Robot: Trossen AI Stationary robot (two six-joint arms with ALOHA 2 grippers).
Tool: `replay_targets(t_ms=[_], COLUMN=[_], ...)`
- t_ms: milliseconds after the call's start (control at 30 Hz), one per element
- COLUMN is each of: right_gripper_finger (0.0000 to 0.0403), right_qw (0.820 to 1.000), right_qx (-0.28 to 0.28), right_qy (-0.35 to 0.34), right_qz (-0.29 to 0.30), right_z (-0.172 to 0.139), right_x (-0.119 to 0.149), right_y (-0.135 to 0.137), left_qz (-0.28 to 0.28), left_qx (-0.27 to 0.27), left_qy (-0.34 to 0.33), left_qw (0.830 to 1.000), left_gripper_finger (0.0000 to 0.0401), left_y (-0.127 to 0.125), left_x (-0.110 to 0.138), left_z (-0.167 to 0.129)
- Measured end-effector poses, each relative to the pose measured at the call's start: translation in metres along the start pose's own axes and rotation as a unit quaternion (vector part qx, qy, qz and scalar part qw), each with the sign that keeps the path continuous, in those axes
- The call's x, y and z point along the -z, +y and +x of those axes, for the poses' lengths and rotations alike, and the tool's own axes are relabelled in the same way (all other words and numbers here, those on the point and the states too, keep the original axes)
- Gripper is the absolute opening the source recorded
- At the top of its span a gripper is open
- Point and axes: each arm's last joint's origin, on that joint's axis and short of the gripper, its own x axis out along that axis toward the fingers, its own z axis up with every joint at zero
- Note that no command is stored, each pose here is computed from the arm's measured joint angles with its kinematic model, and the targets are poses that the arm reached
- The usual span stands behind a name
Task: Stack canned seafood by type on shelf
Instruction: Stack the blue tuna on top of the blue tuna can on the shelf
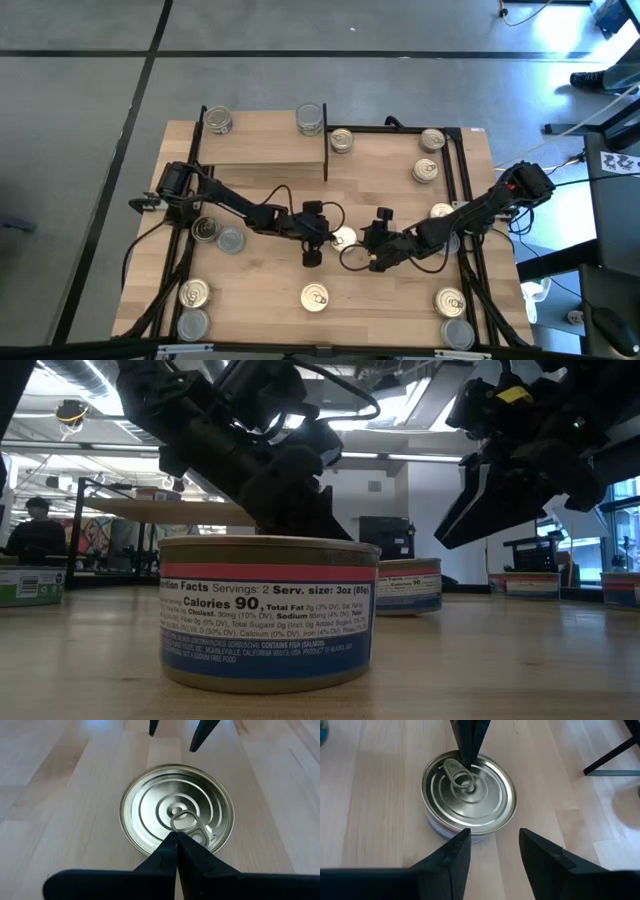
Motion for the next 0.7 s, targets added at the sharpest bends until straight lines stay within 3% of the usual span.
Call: replay_targets(t_ms=[167,333,533,700], right_gripper_finger=[0.0186,0.0257,0.0348,0.0381], right_qw=[1.000,0.999,0.991,0.974], right_qx=[-0.011,-0.020,-0.030,-0.041], right_qy=[0.003,0.005,-0.021,-0.056], right_qz=[-0.025,-0.046,-0.132,-0.215], right_z=[0.000,0.000,-0.005,-0.005], right_x=[0.000,0.000,-0.001,-0.004], right_y=[0.001,0.001,0.010,0.021], left_qz=[0.000,0.003,0.008,0.010], left_qx=[0.000,0.000,0.000,0.000], left_qy=[0.001,0.001,0.001,0.001], left_qw=[1.000,1.000,1.000,1.000], left_gripper_finger=[0.0005,0.0005,0.0005,0.0005], left_y=[0.000,0.000,0.000,0.000], left_x=[0.000,0.001,0.001,0.001], left_z=[0.000,0.000,0.000,0.000])
